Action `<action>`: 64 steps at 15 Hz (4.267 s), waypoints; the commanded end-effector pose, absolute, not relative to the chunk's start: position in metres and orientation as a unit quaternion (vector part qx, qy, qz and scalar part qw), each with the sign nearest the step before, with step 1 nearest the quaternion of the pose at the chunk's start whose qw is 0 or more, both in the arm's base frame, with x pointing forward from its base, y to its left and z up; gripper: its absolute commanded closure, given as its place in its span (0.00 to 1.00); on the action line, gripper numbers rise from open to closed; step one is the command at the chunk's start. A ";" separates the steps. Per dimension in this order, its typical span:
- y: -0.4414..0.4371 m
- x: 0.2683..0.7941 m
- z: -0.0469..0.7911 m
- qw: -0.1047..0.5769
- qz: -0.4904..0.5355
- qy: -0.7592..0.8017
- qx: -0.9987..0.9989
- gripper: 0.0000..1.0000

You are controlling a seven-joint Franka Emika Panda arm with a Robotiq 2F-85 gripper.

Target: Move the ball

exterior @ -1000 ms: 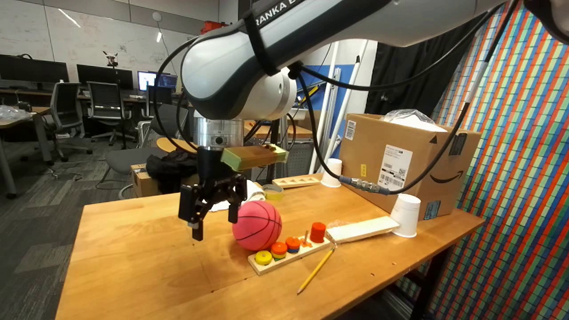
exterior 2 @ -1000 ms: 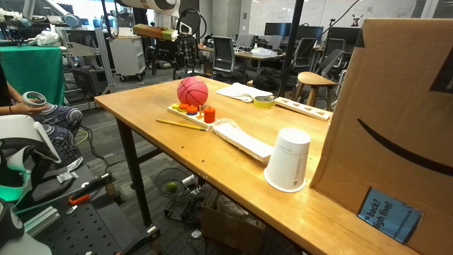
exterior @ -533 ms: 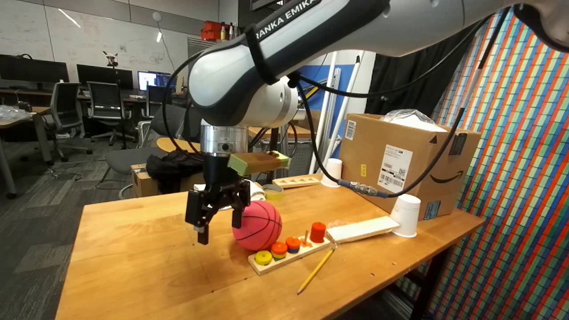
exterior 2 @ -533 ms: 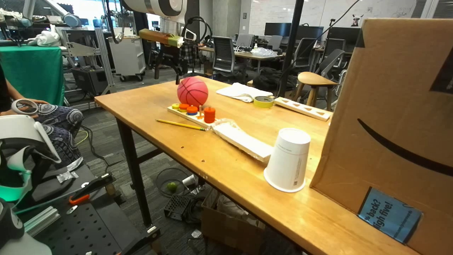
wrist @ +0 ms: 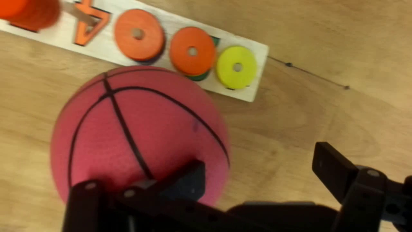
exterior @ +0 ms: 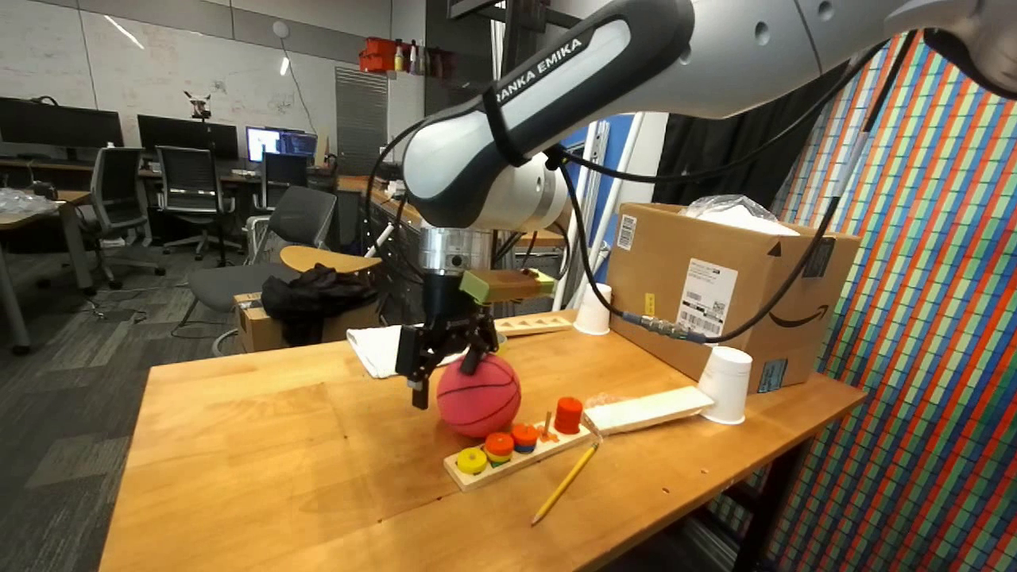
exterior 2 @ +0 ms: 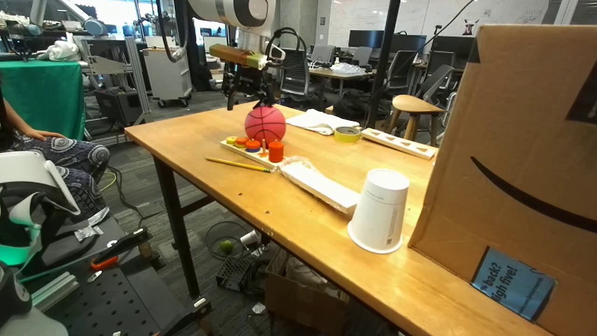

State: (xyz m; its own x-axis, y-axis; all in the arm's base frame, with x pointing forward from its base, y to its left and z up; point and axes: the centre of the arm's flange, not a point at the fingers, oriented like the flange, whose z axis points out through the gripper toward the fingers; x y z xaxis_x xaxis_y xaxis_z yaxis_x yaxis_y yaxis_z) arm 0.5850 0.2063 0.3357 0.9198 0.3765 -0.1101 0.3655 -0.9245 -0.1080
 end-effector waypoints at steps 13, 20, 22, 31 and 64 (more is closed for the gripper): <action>0.031 0.516 0.444 -0.148 -0.148 -0.107 -0.972 0.00; 0.115 0.491 0.423 -0.118 -0.111 -0.191 -0.968 0.00; 0.132 0.487 0.408 -0.107 -0.089 -0.212 -0.967 0.00; 0.143 0.502 0.348 -0.042 0.000 -0.244 -0.969 0.00; 0.001 0.568 0.324 -0.014 -0.003 -0.128 -0.992 0.00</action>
